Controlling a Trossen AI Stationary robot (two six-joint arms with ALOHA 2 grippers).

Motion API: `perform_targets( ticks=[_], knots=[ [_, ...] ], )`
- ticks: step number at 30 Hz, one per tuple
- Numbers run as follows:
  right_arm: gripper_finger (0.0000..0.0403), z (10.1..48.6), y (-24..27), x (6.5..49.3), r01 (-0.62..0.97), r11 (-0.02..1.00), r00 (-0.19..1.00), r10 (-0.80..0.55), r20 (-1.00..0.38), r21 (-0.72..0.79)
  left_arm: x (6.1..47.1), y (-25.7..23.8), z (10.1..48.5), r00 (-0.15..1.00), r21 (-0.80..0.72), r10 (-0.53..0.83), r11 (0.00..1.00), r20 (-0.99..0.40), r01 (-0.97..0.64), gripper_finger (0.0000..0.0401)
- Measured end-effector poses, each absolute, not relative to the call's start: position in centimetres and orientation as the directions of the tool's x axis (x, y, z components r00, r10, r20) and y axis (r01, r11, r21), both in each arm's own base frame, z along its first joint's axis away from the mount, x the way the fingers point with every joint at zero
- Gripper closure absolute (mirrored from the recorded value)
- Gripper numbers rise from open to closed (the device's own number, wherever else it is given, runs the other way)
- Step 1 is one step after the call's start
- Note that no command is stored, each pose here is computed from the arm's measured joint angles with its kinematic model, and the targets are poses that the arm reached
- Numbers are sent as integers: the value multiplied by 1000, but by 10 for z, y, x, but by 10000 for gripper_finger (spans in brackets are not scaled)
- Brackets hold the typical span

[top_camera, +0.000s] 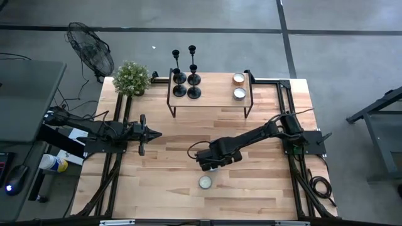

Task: Pick & Place candle stick holders
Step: Put the light blue scented candle on the shelf

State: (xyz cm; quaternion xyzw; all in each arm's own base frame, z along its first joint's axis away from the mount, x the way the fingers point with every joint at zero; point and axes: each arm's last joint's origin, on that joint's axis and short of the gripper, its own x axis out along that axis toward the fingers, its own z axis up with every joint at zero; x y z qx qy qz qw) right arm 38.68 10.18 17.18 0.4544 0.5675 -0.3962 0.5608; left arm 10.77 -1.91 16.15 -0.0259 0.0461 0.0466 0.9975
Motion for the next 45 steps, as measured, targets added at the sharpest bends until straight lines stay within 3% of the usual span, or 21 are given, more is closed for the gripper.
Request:
perform_targets(
  ticks=[15, 30, 38, 45],
  knots=[
    [269, 172, 100, 386, 961, 271, 29, 71, -997, 47, 108, -19, 162, 991, -48, 90, 994, -94, -95, 401],
    [396, 172, 100, 386, 954, 295, 29, 73, -997, 49, 108, -19, 162, 991, -47, 90, 994, -94, -94, 401],
    [401, 173, 98, 387, 953, 298, 37, 81, -996, 60, 108, -19, 161, 991, -47, 90, 994, -95, -95, 401],
    [402, 203, 93, 380, 946, 297, 99, 111, -989, 128, 108, -19, 161, 991, -47, 90, 994, -95, -94, 401]
  ],
)
